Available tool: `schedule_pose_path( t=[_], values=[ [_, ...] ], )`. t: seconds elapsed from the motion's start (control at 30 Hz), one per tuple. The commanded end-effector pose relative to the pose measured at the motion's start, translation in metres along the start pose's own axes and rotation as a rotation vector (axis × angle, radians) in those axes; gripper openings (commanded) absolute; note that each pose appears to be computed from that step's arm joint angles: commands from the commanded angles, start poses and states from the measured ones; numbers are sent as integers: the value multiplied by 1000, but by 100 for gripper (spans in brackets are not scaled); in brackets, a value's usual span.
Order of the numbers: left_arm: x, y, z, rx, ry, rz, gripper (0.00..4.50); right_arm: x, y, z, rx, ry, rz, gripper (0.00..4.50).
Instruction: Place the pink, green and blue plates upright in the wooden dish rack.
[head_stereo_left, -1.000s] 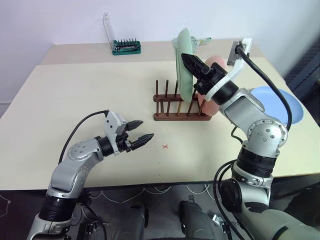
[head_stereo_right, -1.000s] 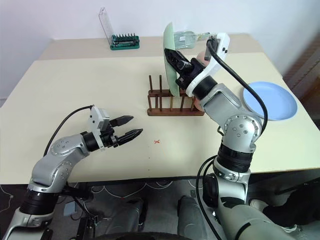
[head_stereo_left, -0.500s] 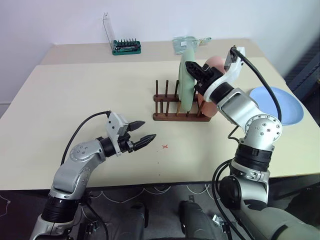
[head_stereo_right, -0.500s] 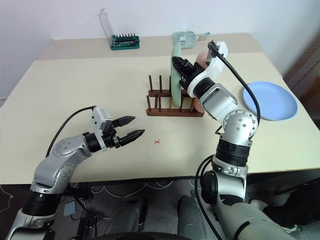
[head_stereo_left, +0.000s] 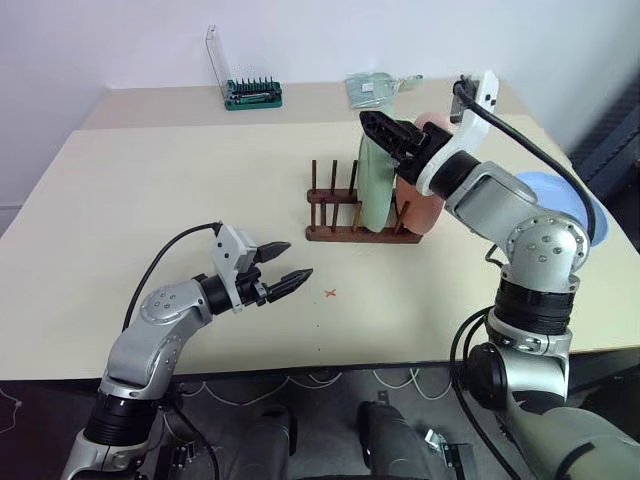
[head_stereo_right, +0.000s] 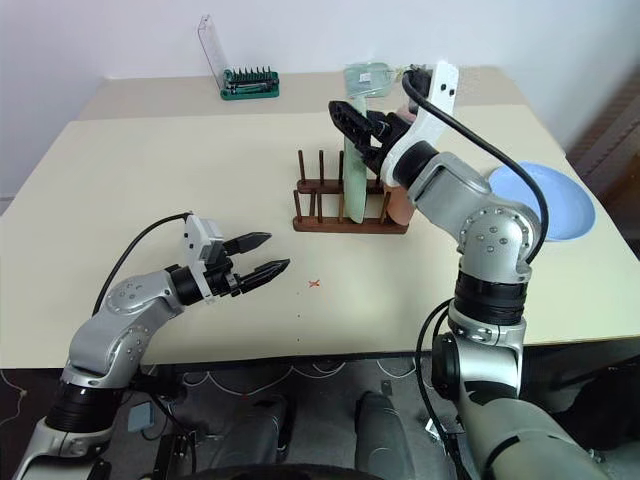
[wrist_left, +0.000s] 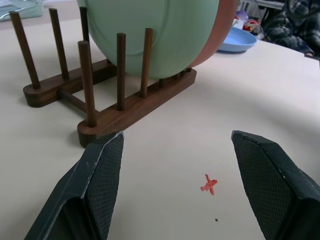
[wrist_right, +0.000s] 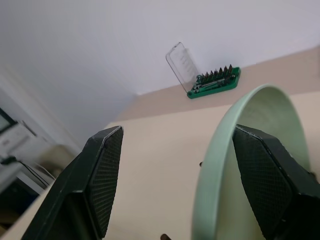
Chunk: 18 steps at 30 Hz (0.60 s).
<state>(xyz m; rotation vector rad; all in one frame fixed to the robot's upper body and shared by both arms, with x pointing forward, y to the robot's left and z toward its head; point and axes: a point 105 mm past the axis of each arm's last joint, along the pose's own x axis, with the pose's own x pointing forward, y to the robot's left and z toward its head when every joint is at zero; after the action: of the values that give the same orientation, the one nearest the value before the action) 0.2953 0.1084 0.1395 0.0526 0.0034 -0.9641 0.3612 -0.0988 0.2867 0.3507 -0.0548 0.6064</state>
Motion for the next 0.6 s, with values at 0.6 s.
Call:
schedule_pose_path(
  t=[0.6],
  values=[
    [5, -4, 2, 41, -15, -38, 354, -118, -90, 86, -879, 143, -237, 446]
  ],
)
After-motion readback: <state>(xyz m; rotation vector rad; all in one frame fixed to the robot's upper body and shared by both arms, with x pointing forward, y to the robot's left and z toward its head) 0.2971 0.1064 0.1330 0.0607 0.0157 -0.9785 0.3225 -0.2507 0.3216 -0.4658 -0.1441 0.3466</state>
